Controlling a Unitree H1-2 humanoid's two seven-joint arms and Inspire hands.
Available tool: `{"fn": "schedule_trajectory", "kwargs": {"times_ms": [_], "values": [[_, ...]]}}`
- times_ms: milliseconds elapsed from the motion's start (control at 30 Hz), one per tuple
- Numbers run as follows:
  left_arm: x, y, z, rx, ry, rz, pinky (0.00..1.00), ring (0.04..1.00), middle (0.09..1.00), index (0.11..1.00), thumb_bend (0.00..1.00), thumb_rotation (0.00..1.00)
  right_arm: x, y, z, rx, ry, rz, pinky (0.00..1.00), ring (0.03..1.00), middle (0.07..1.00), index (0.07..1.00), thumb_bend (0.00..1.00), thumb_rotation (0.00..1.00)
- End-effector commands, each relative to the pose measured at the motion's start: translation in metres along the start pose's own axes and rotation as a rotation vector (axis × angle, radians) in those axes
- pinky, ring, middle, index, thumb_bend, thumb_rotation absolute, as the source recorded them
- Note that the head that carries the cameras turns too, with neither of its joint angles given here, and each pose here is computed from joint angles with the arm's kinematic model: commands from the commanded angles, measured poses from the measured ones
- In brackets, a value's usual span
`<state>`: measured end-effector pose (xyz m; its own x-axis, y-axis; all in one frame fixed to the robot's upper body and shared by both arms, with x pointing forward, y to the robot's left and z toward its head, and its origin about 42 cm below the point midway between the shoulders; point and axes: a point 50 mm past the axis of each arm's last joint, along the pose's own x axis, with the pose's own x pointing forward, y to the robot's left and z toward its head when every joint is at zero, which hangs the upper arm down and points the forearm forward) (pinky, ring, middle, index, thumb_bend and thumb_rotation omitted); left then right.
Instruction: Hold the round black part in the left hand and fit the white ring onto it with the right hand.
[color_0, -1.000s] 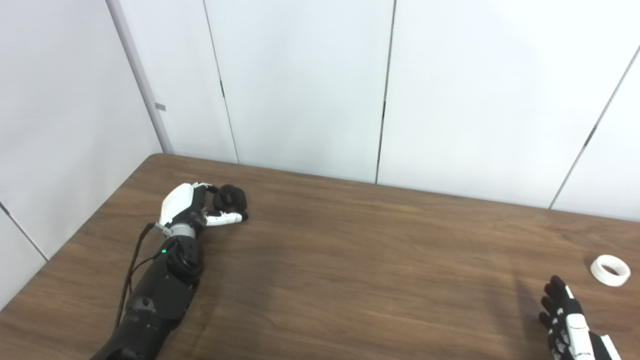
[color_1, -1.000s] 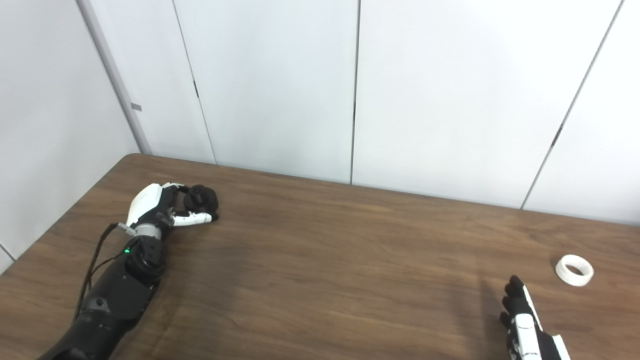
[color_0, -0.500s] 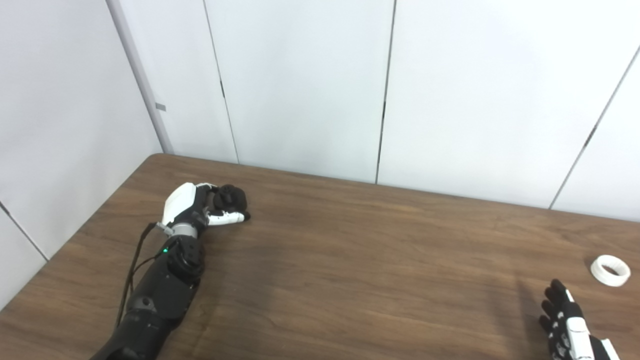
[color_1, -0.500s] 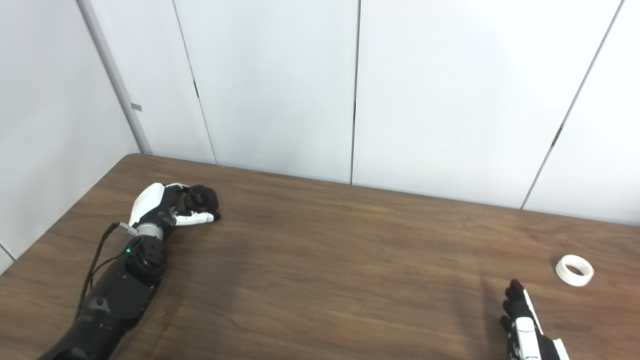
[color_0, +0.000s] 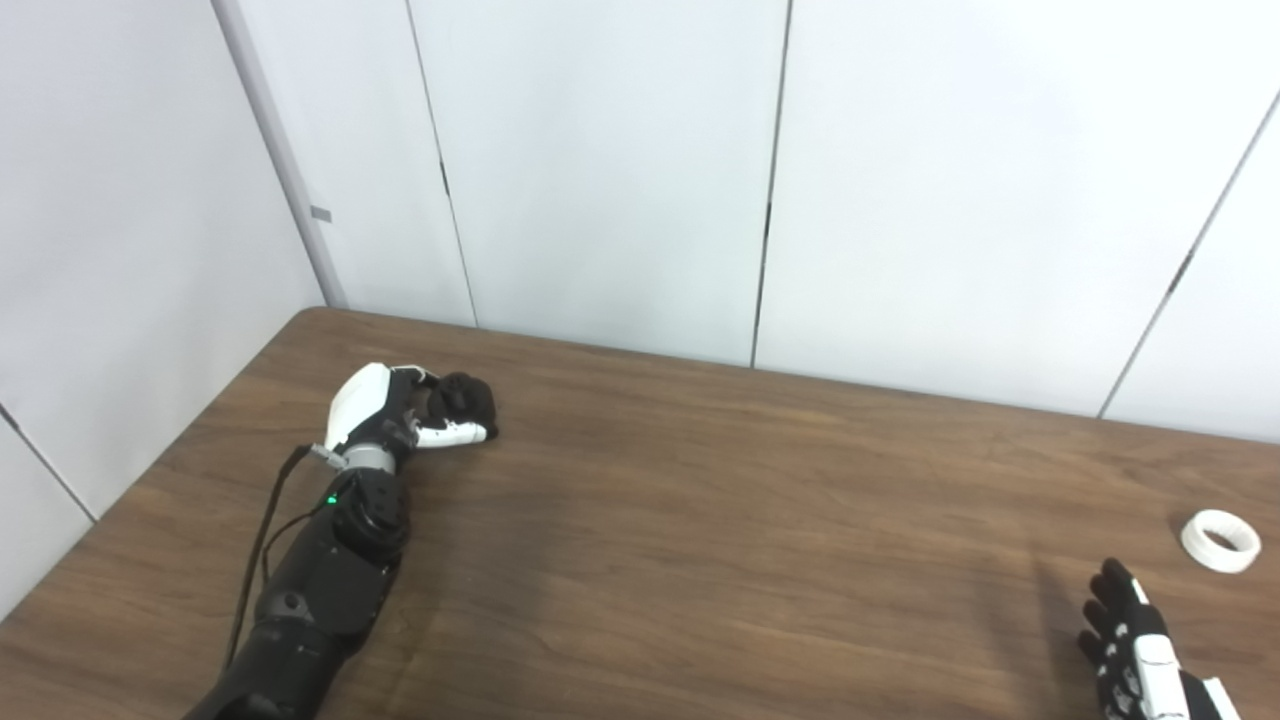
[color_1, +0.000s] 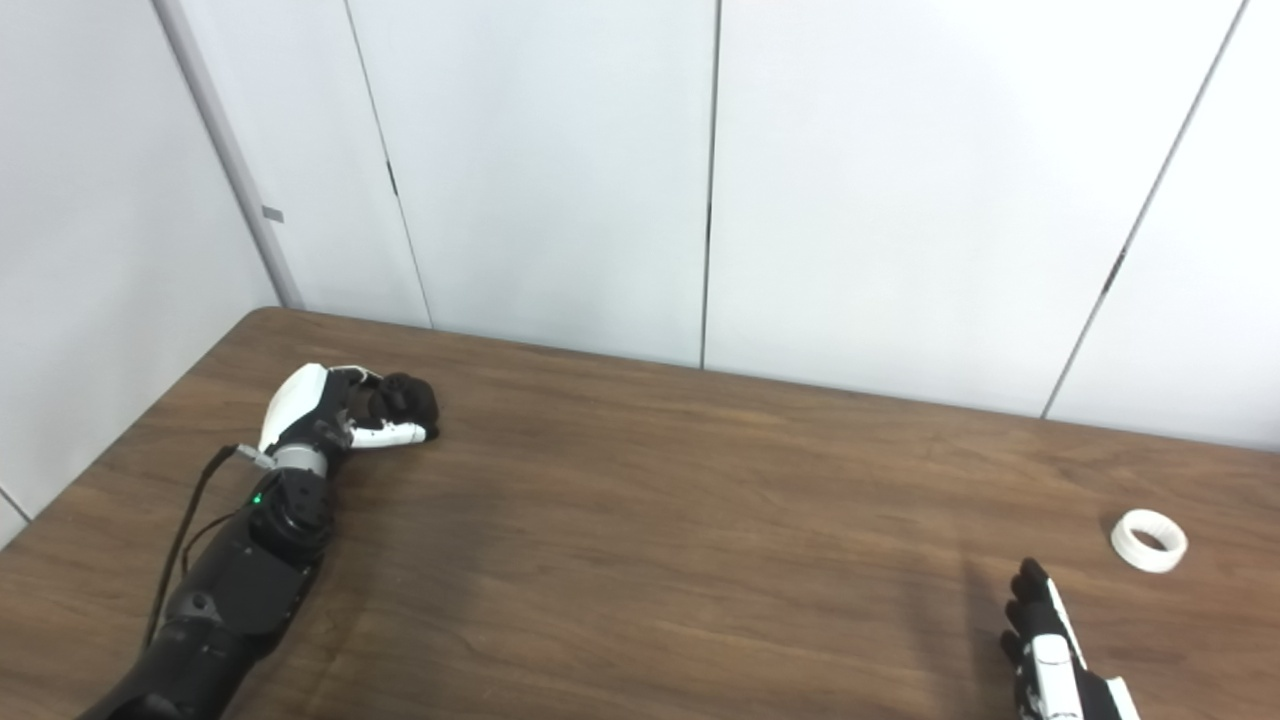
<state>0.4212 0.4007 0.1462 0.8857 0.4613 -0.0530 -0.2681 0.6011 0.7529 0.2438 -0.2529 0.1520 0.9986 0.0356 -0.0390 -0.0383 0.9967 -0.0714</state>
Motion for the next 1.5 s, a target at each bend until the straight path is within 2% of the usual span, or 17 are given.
{"fn": "schedule_trajectory", "kwargs": {"times_ms": [0,333,467,633,767,833,1067,1233,1467], "values": [[0.011,0.019,0.016,-0.016,-0.063,0.071,1.00,0.921,0.800,0.490,0.54,0.06,0.002,-0.002,0.012,-0.007,-0.071,0.002,1.00,1.000,1.000,1.000,0.33,1.00],[0.011,0.022,0.012,0.015,-0.089,0.079,0.92,0.883,0.747,0.484,0.52,0.05,0.003,-0.004,0.014,-0.004,-0.071,0.003,1.00,1.000,1.000,1.000,0.36,1.00],[0.007,0.024,0.016,0.023,-0.109,0.074,0.94,0.874,0.743,0.484,0.52,0.05,0.003,-0.004,0.014,-0.001,-0.069,-0.001,1.00,1.000,1.000,1.000,0.37,1.00],[-0.007,0.028,0.031,0.028,-0.173,0.068,0.98,0.862,0.738,0.484,0.52,0.05,0.002,-0.001,0.014,-0.009,-0.073,0.002,1.00,1.000,1.000,1.000,0.36,1.00],[-0.021,0.033,0.049,0.012,-0.261,0.058,0.99,0.850,0.738,0.484,0.52,0.05,0.003,-0.001,0.013,-0.024,-0.072,0.001,1.00,1.000,1.000,1.000,0.37,1.00],[-0.032,0.033,0.063,0.005,-0.298,0.050,0.96,0.855,0.740,0.485,0.52,0.05,0.003,-0.001,0.013,-0.027,-0.074,-0.003,1.00,1.000,1.000,1.000,0.37,1.00],[-0.075,0.025,0.103,0.065,-0.449,-0.001,1.00,0.876,0.758,0.485,0.52,0.05,0.003,0.000,0.011,-0.053,-0.076,-0.012,1.00,1.000,0.997,1.000,0.40,1.00],[-0.105,0.021,0.118,0.128,-0.563,-0.023,1.00,0.885,0.765,0.484,0.52,0.06,0.004,0.002,0.010,-0.060,-0.078,-0.020,1.00,1.000,0.992,1.000,0.46,1.00],[-0.141,0.018,0.129,0.182,-0.668,-0.060,1.00,0.880,0.765,0.484,0.52,0.06,0.004,0.006,0.008,-0.061,-0.061,-0.032,1.00,1.000,0.972,0.999,0.52,1.00]]}}
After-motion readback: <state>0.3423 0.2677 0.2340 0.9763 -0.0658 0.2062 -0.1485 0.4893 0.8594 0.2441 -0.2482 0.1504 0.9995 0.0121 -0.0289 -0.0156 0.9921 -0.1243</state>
